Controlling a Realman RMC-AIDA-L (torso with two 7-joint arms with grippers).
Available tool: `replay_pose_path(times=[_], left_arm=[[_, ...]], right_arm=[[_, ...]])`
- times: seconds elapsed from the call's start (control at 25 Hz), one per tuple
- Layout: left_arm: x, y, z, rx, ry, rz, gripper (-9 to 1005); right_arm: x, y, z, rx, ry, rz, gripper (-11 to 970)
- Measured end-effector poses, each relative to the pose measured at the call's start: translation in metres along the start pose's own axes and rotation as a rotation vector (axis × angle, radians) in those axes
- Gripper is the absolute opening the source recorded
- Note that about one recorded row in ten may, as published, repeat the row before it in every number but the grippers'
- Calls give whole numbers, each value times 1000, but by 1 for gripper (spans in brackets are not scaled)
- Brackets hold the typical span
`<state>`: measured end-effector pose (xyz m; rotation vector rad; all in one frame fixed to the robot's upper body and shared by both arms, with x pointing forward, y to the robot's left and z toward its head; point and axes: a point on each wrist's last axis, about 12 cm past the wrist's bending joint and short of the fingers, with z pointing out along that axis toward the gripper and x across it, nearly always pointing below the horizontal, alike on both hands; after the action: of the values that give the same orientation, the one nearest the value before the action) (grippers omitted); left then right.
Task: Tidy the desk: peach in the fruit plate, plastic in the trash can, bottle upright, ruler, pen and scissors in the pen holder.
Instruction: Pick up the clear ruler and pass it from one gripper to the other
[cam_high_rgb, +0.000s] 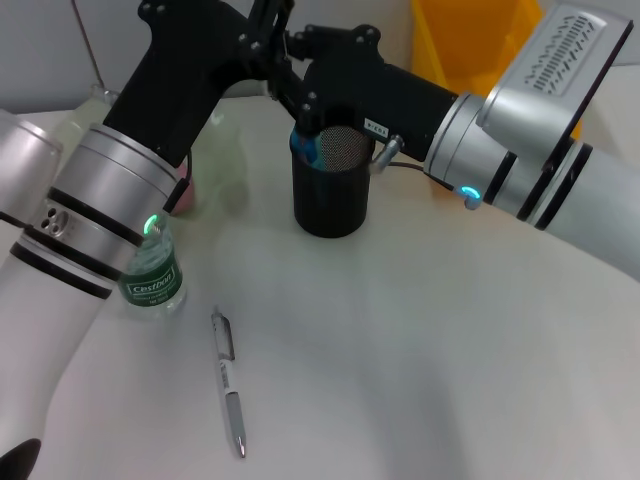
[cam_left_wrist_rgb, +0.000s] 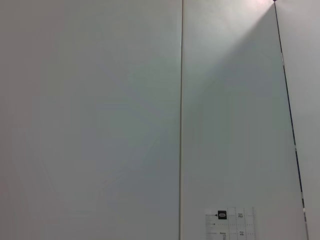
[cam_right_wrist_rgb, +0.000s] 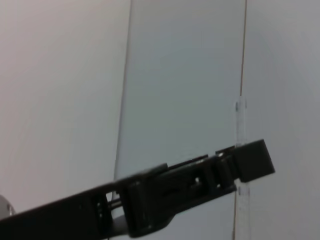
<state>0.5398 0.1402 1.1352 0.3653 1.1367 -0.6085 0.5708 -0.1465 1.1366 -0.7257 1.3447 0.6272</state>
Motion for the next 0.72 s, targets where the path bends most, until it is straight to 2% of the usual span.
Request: replay_pose_path(times=[0.52, 0.72], left_arm=[[0, 0, 1, 4, 1, 2, 403], [2, 1, 0, 1, 4, 2, 403]], right_arm=[[-1, 1, 2, 11, -20, -3, 139], [-1, 1, 2, 12, -20, 1, 93]])
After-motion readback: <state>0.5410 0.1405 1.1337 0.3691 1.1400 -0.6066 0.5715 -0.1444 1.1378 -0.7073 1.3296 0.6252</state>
